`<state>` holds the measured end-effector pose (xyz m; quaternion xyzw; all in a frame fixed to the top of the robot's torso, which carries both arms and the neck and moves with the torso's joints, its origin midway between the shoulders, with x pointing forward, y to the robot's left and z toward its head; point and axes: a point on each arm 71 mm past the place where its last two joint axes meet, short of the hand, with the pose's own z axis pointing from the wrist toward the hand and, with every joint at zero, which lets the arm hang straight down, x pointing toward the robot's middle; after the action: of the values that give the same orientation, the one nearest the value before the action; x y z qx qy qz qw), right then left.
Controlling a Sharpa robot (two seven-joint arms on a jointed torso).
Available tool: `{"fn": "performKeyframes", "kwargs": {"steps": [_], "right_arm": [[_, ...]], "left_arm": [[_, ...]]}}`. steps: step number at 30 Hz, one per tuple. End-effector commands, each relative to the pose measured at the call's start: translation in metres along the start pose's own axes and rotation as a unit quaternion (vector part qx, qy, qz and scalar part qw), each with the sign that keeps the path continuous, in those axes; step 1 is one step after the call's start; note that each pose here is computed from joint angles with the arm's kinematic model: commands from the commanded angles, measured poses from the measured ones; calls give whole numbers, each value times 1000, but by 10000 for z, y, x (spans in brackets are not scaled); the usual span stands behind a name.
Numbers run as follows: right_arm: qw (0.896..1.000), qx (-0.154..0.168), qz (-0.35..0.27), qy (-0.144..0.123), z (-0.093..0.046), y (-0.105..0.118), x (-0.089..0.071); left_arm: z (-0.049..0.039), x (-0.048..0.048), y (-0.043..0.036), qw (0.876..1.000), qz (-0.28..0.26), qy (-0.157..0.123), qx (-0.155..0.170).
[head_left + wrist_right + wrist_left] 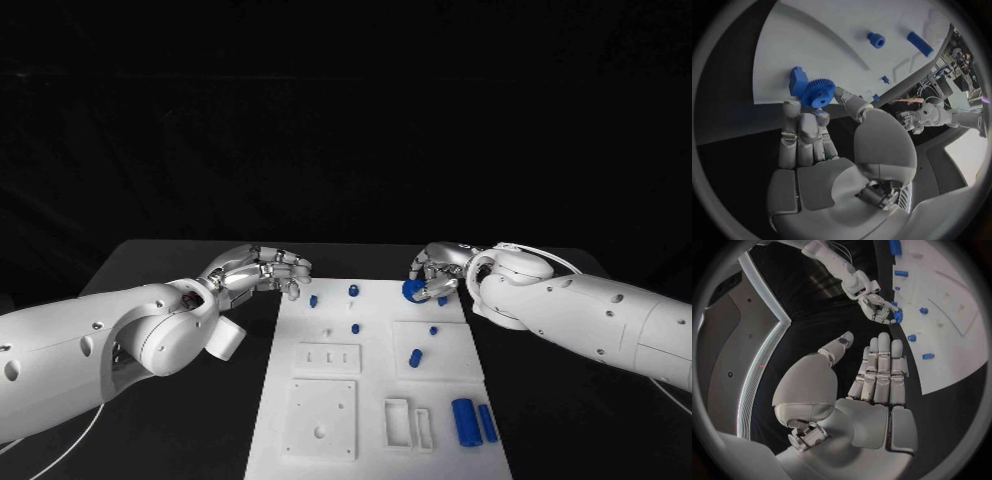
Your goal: Assemble the parts on the task board
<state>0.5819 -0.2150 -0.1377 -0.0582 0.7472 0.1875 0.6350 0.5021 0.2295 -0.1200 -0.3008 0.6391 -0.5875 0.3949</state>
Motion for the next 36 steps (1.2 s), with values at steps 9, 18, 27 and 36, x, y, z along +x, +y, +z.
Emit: {"fn": "performKeyframes", "kwargs": {"steps": [9, 18, 27, 36], "right_arm": [[1000, -3, -12, 11, -1, -15, 36], [1000, -1, -17, 2, -1, -42, 23], [1000, 1, -26, -7, -14, -68, 13], [1000, 0, -29, -3, -1, -58, 66]], "left_arm": [[9, 7, -20, 1000, 1, 7, 7], [8, 7, -19, 1000, 1, 8, 7], [4, -9, -17, 1000, 1, 6, 7], [8, -5, -17, 1000, 1, 7, 7]]}}
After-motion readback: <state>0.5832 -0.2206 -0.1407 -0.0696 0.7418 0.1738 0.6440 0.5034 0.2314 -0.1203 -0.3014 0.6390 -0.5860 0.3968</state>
